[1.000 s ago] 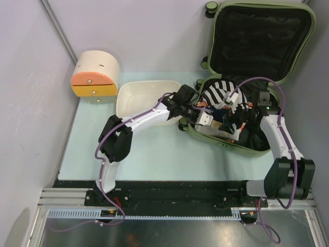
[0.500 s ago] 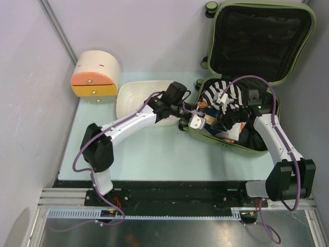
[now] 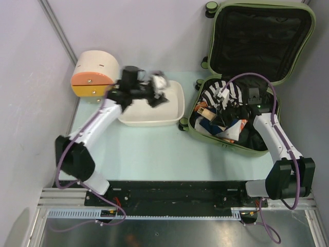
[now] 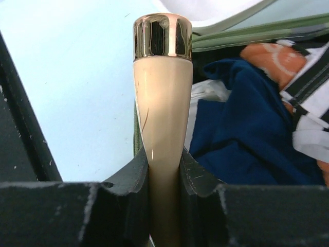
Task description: Open, take out, and arrange the luggage
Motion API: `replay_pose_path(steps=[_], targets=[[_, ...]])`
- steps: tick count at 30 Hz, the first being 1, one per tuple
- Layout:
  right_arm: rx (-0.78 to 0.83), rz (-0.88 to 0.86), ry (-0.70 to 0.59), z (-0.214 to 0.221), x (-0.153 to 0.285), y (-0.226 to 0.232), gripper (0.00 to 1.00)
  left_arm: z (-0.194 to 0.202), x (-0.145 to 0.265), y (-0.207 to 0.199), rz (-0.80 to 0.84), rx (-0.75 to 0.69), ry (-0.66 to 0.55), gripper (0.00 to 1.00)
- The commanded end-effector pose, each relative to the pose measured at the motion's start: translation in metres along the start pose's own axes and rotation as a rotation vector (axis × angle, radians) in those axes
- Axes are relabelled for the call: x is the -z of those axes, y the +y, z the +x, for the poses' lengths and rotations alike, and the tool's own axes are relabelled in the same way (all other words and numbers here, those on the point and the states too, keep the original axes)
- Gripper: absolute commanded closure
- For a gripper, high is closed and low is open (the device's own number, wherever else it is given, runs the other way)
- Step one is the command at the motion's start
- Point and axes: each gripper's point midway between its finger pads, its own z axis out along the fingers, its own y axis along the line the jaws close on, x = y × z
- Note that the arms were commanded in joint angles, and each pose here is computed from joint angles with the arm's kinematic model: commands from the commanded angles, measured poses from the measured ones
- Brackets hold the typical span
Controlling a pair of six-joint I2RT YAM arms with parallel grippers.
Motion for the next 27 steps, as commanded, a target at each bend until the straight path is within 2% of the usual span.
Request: replay_pose_path(steps=[1,2,4,5,7,8,10,11,15,17,23,27], targets=[[-0.029,0.083,-0.096,-0.037,0.005,-0.022,1.00,0.047,0.111,0.061,-0.456,0.615,0.022,0.35],[-0.044,0.089,-0.101,-0.038,0.004,-0.024,1.00,0.087,0.139,0.067,-0.569,0.801,0.032,0.34],[-0.059,0.107,-0.112,-0.041,0.001,-0.030,1.00,0.120,0.174,0.080,-0.734,0.926,0.023,0.33],[-0.059,0.119,-0.113,-0.043,0.001,-0.032,1.00,0.154,0.203,0.083,-0.853,1.056,0.027,0.32],[-0.057,0.132,-0.126,-0.047,0.000,-0.035,1.00,0.180,0.228,0.087,-0.949,1.142,0.003,0.33],[-0.057,0.134,-0.126,-0.047,-0.001,-0.036,1.00,0.208,0.245,0.083,-1.018,1.238,0.001,0.34],[-0.052,0.147,-0.127,-0.050,0.000,-0.037,1.00,0.230,0.260,0.084,-1.075,1.282,-0.024,0.37],[-0.050,0.149,-0.126,-0.050,0.000,-0.036,1.00,0.253,0.270,0.079,-1.107,1.343,-0.024,0.38],[-0.057,0.167,-0.111,-0.047,0.003,-0.035,1.00,0.292,0.300,0.088,-1.208,1.339,-0.109,0.42],[-0.056,0.179,-0.106,-0.047,0.005,-0.035,1.00,0.306,0.308,0.093,-1.212,1.337,-0.102,0.44],[-0.055,0.218,-0.086,-0.046,0.012,-0.034,1.00,0.352,0.313,0.117,-1.187,1.340,-0.118,0.56],[-0.055,0.238,-0.066,-0.043,0.015,-0.033,1.00,0.365,0.307,0.131,-1.132,1.330,-0.141,0.57]])
